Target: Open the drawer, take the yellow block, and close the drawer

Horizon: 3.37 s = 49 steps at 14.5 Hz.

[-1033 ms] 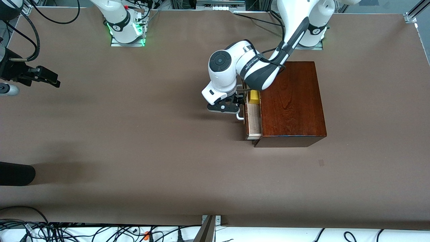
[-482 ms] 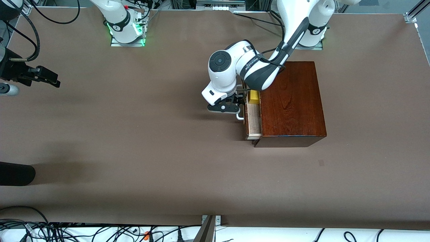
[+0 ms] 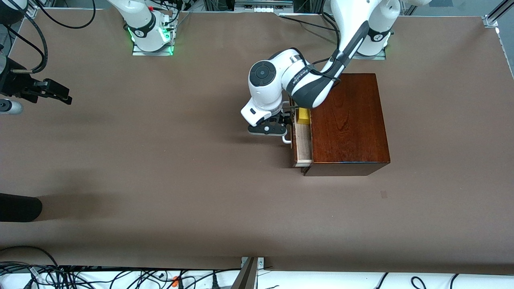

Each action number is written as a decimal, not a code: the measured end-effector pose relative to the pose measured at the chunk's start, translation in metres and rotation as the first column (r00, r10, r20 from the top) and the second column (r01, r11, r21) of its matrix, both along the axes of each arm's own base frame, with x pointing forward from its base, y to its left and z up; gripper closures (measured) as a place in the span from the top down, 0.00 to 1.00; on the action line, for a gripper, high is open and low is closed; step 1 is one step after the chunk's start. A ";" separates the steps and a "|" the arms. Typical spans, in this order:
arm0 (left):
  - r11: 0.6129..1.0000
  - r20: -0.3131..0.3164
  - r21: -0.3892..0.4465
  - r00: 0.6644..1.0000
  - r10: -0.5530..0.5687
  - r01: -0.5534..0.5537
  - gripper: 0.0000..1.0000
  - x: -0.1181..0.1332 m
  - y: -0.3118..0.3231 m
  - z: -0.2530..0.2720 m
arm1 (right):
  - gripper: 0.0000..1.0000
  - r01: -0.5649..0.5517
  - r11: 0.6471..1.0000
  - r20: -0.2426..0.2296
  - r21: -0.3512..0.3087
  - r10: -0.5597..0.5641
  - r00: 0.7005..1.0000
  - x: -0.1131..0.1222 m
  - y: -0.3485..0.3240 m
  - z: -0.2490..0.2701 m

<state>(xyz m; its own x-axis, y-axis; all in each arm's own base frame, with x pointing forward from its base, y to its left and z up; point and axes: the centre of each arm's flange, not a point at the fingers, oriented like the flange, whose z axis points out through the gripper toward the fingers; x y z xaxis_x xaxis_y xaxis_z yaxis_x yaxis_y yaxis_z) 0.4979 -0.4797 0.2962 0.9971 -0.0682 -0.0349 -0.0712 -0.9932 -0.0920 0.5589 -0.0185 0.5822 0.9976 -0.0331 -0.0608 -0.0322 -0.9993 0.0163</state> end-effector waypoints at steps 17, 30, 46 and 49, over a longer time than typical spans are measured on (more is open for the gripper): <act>1.000 -0.011 -0.002 1.000 0.013 -0.013 1.00 0.001 -0.004 0.001 | 1.00 0.000 1.000 0.000 0.000 0.000 1.000 0.000 0.000 0.000; 1.000 -0.017 0.004 1.000 -0.003 0.003 1.00 -0.003 -0.012 0.004 | 1.00 0.000 1.000 0.000 0.000 0.000 1.000 0.000 0.000 0.000; 0.999 -0.029 0.044 1.000 -0.001 0.002 1.00 0.018 0.026 0.162 | 1.00 -0.001 1.000 -0.003 0.000 0.001 1.000 0.000 0.000 0.000; 0.997 -0.074 0.037 0.996 -0.059 0.061 1.00 0.052 0.107 0.207 | 1.00 0.000 1.000 -0.003 0.003 0.000 1.000 0.000 0.001 0.000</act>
<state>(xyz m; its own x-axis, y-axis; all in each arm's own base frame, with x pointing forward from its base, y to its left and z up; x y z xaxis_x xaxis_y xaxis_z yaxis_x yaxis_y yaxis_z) 0.5495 -0.3726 0.5036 0.9859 -0.1251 -0.1107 -0.1385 -0.9827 -0.1229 0.5586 -0.0175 0.5820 0.9974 -0.0330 -0.0639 -0.0323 -0.9994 0.0130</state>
